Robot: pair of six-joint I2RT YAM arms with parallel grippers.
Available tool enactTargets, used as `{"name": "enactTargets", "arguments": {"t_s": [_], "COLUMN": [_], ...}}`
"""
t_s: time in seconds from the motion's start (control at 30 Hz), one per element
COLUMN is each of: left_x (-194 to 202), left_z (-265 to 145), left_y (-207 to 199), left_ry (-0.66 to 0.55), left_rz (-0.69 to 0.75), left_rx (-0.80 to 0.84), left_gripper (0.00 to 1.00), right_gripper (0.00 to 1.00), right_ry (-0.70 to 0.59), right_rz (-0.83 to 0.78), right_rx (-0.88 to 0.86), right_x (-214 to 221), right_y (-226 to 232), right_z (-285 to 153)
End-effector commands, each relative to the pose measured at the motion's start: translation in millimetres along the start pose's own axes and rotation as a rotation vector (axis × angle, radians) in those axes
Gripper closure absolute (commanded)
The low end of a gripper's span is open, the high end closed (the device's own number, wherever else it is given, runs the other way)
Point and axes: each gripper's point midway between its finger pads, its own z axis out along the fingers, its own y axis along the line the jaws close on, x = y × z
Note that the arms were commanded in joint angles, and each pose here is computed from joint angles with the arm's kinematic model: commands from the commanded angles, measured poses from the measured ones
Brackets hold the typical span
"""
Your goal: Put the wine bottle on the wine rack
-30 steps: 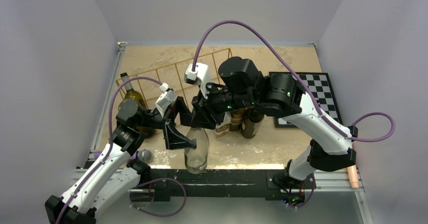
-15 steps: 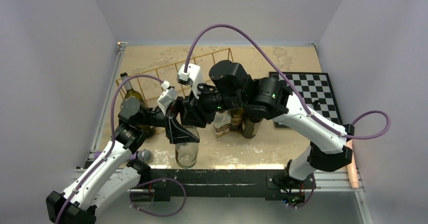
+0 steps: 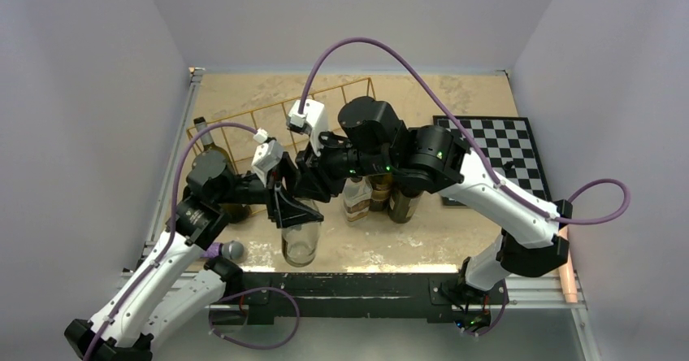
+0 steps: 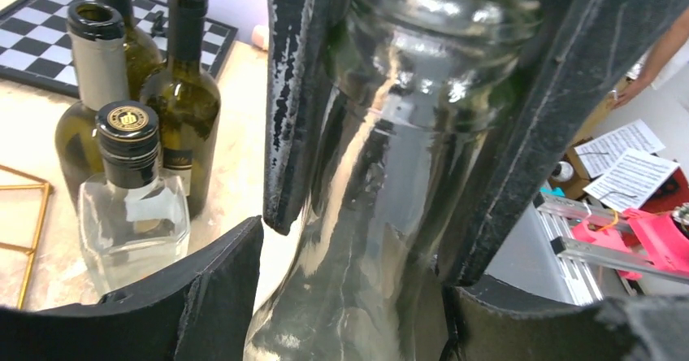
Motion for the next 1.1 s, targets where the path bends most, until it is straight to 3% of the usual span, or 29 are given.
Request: {"name": "enactTargets", "arguments": {"t_s": [0.0, 0.07, 0.17, 0.5, 0.77, 1.07], "left_x": [-4, -6, -8, -15, -27, -35], "left_z": [-8, -11, -17, -39, -83, -88], "left_y": [32, 34, 36, 53, 78, 79], "left_ry": [-0.019, -0.021, -0.029, -0.045, -0.028, -0.036], "left_rz": [-0.047, -0.036, -0.008, 0.037, 0.028, 0.027], "left_rx": [-0.228, -0.261, -0.311, -0.506, -0.840, -0.878], "left_gripper": [1.00, 1.00, 1.00, 1.00, 1.00, 1.00], "right_gripper": [0.74, 0.51, 0.32, 0.03, 0.01, 0.01], "right_ry": [-0.284, -0.291, -0.313, -0.370, -0.517, -0.483], "right_rz": [-0.037, -0.038, -0.042, -0.029, 0.007, -0.004], "right_rx": [-0.041, -0.026, -0.003, 0.111, 0.267, 0.271], "right_x": [-69, -69, -68, -74, -80, -63], "right_y": [22, 19, 14, -5, -30, -32], "right_z": [-47, -47, -48, -63, -97, -102]}}
